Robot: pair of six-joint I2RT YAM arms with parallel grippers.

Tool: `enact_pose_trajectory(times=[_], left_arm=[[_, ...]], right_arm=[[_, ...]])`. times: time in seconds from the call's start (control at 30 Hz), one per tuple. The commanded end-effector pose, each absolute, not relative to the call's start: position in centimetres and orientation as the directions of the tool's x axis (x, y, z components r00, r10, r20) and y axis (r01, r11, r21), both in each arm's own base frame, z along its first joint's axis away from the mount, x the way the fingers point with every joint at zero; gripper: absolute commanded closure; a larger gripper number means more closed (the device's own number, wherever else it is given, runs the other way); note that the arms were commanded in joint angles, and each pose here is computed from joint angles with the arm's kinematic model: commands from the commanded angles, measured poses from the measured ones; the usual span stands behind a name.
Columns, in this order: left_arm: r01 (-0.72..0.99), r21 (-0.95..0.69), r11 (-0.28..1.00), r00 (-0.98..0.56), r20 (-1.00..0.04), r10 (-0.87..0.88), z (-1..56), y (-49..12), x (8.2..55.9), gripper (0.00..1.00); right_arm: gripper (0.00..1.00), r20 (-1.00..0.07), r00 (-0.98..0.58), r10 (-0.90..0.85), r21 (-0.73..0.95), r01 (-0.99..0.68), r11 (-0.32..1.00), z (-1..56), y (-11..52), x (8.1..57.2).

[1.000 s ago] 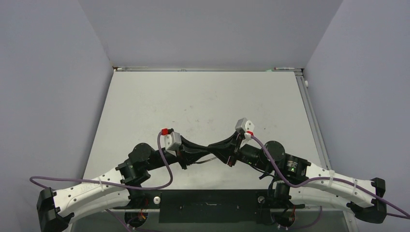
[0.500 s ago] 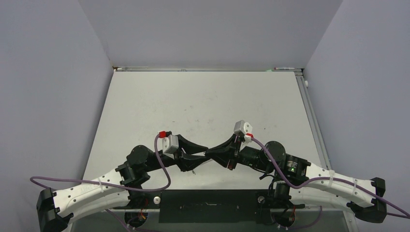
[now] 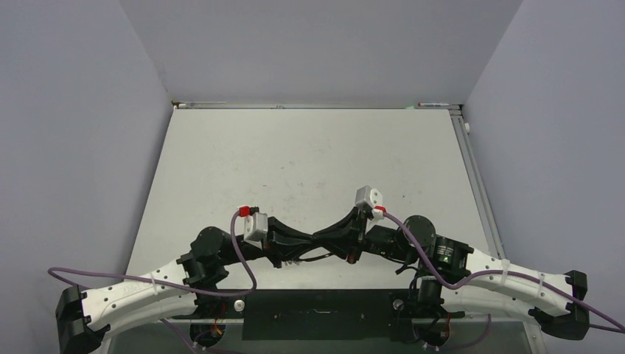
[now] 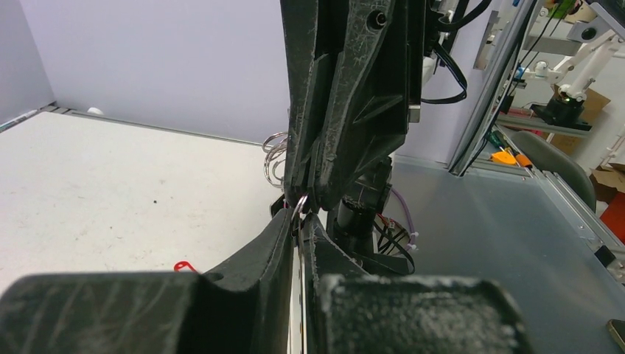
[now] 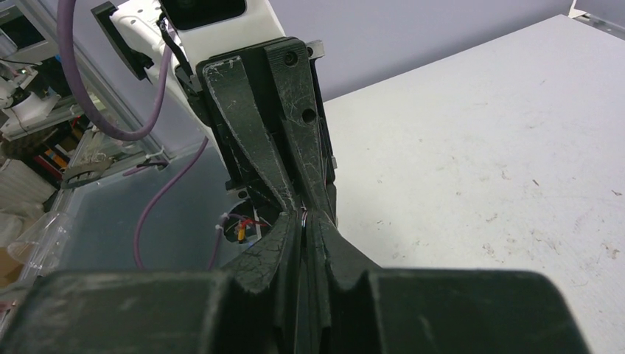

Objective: Put the keys on the keyring

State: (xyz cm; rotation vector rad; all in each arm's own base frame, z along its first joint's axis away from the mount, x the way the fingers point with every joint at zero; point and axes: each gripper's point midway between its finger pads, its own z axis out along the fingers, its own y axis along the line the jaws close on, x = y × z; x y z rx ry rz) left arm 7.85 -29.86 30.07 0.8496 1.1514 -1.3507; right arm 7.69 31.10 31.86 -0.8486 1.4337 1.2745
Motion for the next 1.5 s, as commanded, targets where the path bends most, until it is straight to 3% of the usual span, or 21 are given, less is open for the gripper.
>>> enact_pose_trajectory(times=[0.0, 0.1, 0.17, 0.23, 0.4, 0.53, 0.83, 1.2, 1.47], left_arm=[[0.983, -0.132, 0.125, -0.074, -0.920, -0.385, 32.8, -28.9, 8.2, 1.00], [0.978, -0.150, 0.145, -0.083, -0.917, -0.389, 32.9, -28.7, 8.6, 1.00], [0.976, -0.156, 0.149, -0.088, -0.917, -0.389, 33.0, -28.6, 8.6, 1.00], [0.975, -0.161, 0.152, -0.092, -0.919, -0.384, 32.9, -28.5, 8.6, 1.00], [0.974, -0.172, 0.148, -0.107, -0.922, -0.371, 33.1, -28.3, 8.4, 1.00], [0.970, -0.191, 0.151, -0.135, -0.939, -0.318, 32.9, -28.2, 8.2, 1.00], [0.958, -0.244, 0.151, -0.215, -0.958, -0.188, 32.6, -27.7, 7.4, 1.00], [0.954, -0.253, 0.160, -0.245, -0.967, -0.068, 31.5, -27.0, 6.3, 1.00], [0.956, -0.243, 0.167, -0.236, -0.970, -0.057, 31.4, -26.9, 6.2, 1.00]], right_arm=[[0.86, -0.947, -0.247, 0.204, 0.285, -0.942, 0.180, 35.7, 31.0, 7.6], [0.48, -0.951, -0.243, 0.191, 0.282, -0.934, 0.220, 35.8, 30.7, 8.2], [0.38, -0.953, -0.226, 0.200, 0.271, -0.932, 0.241, 36.5, 30.2, 8.5], [0.34, -0.956, -0.197, 0.218, 0.251, -0.933, 0.258, 37.5, 29.3, 8.6], [0.35, -0.960, -0.095, 0.263, 0.173, -0.941, 0.292, 39.2, 27.0, 8.7], [0.37, -0.979, -0.046, 0.197, 0.109, -0.941, 0.320, 37.4, 26.6, 9.0], [0.49, -0.997, 0.066, -0.034, -0.071, -0.980, 0.184, 32.8, 29.3, 7.8], [0.45, -0.984, 0.120, -0.128, -0.132, -0.987, 0.087, 31.9, 31.7, 7.4], [0.59, -0.985, 0.128, -0.115, -0.132, -0.991, 0.031, 31.7, 32.4, 6.7]])
